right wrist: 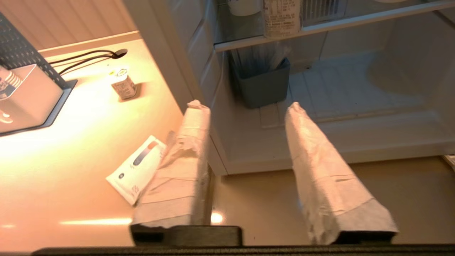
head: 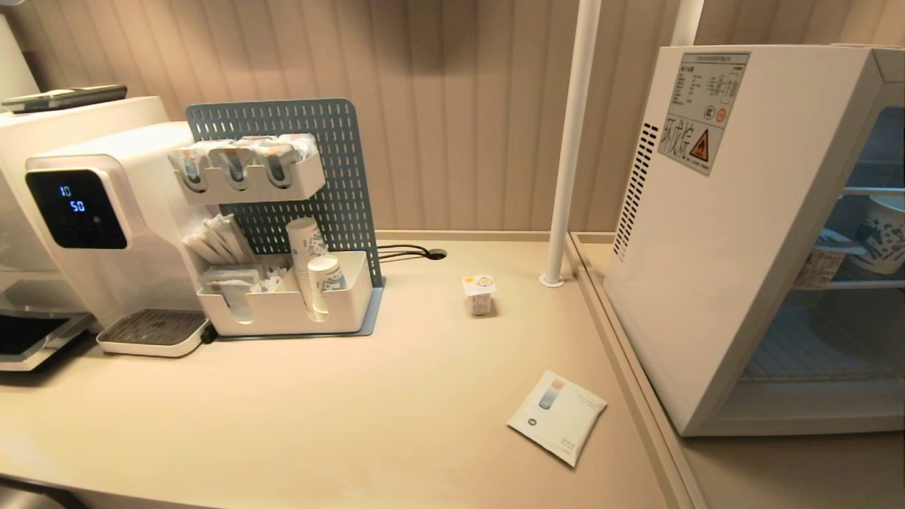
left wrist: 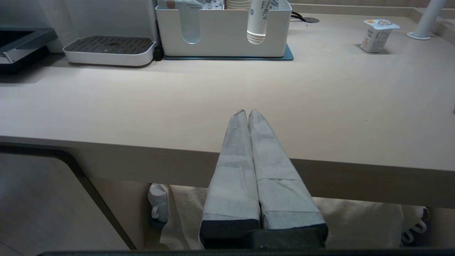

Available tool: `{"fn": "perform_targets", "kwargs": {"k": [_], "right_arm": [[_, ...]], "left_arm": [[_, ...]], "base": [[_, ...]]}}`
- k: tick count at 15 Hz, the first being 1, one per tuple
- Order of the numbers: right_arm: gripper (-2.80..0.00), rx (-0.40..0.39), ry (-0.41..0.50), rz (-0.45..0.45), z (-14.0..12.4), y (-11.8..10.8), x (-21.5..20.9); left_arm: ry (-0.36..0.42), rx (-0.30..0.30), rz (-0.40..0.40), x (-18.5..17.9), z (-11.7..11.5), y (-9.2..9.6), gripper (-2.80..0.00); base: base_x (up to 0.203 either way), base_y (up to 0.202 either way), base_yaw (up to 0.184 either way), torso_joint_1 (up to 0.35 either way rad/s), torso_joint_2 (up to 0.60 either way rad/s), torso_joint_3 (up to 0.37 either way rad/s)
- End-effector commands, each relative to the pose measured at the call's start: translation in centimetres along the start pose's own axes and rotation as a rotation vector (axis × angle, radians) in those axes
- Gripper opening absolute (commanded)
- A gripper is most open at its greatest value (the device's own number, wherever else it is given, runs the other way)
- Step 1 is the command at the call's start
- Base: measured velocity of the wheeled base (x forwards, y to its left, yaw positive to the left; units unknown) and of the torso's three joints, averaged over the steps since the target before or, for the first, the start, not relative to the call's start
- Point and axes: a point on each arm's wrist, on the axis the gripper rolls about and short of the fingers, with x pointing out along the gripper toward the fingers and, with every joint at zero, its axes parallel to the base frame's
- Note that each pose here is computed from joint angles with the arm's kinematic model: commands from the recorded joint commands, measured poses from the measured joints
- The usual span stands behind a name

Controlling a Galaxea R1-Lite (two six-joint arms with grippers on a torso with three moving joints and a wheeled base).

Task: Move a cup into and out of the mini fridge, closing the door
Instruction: Put the yoghurt in the freezer

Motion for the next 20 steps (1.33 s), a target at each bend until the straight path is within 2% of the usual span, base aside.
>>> {"fn": "perform_targets", "kwargs": {"k": [1, 5, 7, 10, 12, 15, 16, 18, 19, 20], "right_arm": [[-2.8, -0.034, -0.085, 0.019, -0.8, 0.5, -3.3], [-2.8, -0.126, -0.145, 0.041, -3.1, 0.9, -7.5], [-2.8, -0.161, -0.123, 0.07, -3.6, 0.9, -8.1], [-2.8, -0.152, -0.112, 0.216, -3.0, 0.8, -8.8], [-2.8, -0.161, -0.113, 0.267, -4.6, 0.3, -9.8], [-2.8, -0.206, -0.215, 0.2, -8.4, -0.4, -10.5], [-2.8, -0.215, -0.224, 0.137, -9.4, -0.7, -9.5], [-2.8, -0.256, -0.287, 0.079, -11.5, -1.1, -6.8], [-2.8, -0.275, -0.3, 0.064, -12.5, -1.3, -5.9], [-2.8, -0.292, -0.277, 0.047, -13.3, -1.5, -5.4]], "left_arm": [[0.003, -0.001, 0.001, 0.0, 0.0, 0.0, -2.8], [0.003, -0.001, 0.001, 0.0, 0.0, 0.0, -2.8], [0.005, -0.001, 0.001, 0.0, -0.1, 0.0, -2.8], [0.005, -0.001, 0.001, 0.0, -0.1, 0.0, -2.8], [0.005, -0.001, 0.001, 0.0, -0.1, 0.0, -2.8], [0.004, -0.001, 0.001, 0.0, -0.1, 0.0, -2.8], [0.004, -0.001, 0.001, 0.0, -0.1, 0.0, -2.8], [0.003, -0.001, 0.001, 0.0, 0.0, 0.0, -2.8], [0.005, -0.001, 0.001, 0.0, -0.1, 0.0, -2.8], [0.004, -0.001, 0.0, 0.0, -0.1, 0.0, -2.8]], "base": [[0.0, 0.0, 0.0, 0.0, 0.0, 0.0], [0.0, 0.0, 0.0, 0.0, 0.0, 0.0], [0.0, 0.0, 0.0, 0.0, 0.0, 0.0], [0.0, 0.0, 0.0, 0.0, 0.0, 0.0], [0.0, 0.0, 0.0, 0.0, 0.0, 0.0], [0.0, 0.0, 0.0, 0.0, 0.0, 0.0], [0.0, 0.0, 0.0, 0.0, 0.0, 0.0], [0.0, 0.0, 0.0, 0.0, 0.0, 0.0], [0.0, 0.0, 0.0, 0.0, 0.0, 0.0], [0.0, 0.0, 0.0, 0.0, 0.0, 0.0]]}}
